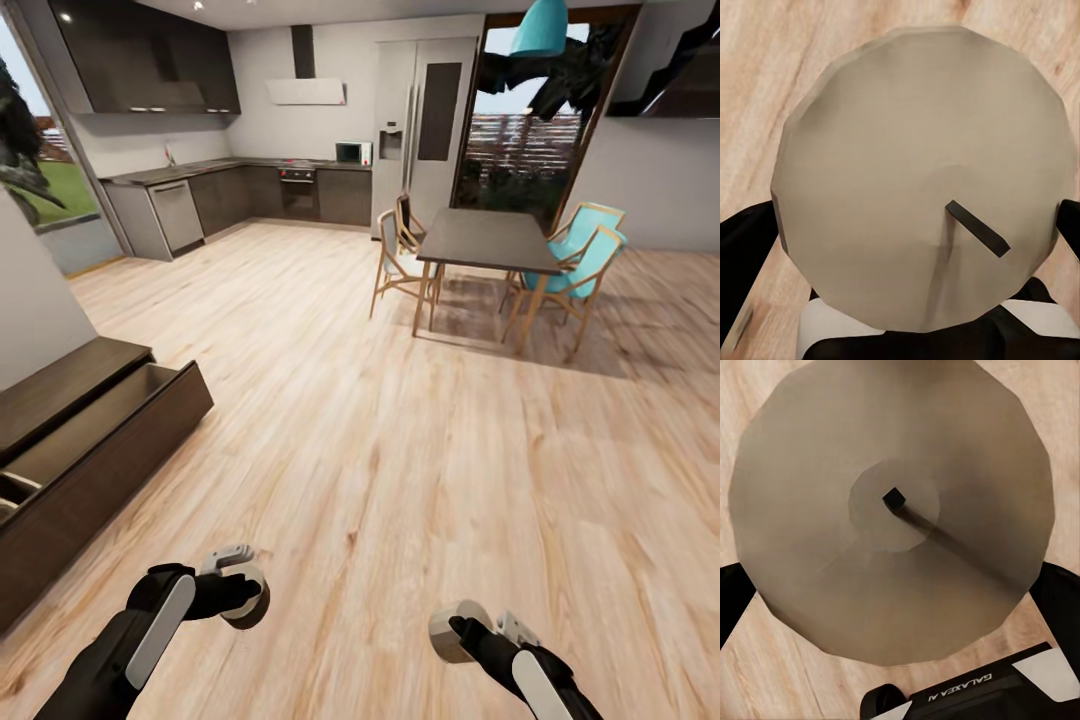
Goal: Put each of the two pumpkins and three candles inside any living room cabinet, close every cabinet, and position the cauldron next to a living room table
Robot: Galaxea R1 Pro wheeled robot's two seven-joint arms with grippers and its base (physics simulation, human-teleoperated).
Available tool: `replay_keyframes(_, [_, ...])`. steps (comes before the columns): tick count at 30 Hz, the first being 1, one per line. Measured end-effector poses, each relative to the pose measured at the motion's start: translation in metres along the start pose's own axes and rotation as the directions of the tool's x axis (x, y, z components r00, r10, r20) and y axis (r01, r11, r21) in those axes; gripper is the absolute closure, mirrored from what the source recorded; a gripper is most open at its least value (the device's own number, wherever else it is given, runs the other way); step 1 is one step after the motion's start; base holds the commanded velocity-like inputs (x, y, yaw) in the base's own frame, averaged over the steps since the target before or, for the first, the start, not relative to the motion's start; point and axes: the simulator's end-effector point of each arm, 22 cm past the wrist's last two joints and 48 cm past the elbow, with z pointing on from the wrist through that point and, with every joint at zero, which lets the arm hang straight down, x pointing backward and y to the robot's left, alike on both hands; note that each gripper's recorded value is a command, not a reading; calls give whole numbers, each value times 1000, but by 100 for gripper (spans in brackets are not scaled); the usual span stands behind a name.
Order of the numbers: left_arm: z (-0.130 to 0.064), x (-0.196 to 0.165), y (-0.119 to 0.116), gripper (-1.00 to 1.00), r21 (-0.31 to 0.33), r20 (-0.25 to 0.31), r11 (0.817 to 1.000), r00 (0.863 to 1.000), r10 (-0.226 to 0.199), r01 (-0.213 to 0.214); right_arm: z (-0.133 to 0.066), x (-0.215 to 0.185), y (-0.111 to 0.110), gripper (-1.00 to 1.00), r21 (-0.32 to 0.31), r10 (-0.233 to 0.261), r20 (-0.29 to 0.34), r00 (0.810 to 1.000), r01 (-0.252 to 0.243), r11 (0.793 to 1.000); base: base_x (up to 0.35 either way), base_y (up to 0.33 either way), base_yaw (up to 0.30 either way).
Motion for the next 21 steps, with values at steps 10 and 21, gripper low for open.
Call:
replay_keyframes(10, [0, 0, 0, 100, 0, 1, 1000, 1000, 0, 0, 0, 0, 0, 100, 0, 0, 0, 1000, 0, 1000, 323, -115, 279])
replay_keyframes(21, [0, -1, 0, 100, 0, 1, 1000, 1000, 0, 0, 0, 0, 0, 100, 0, -1, 0, 1000, 1, 1000, 322, -74, 282])
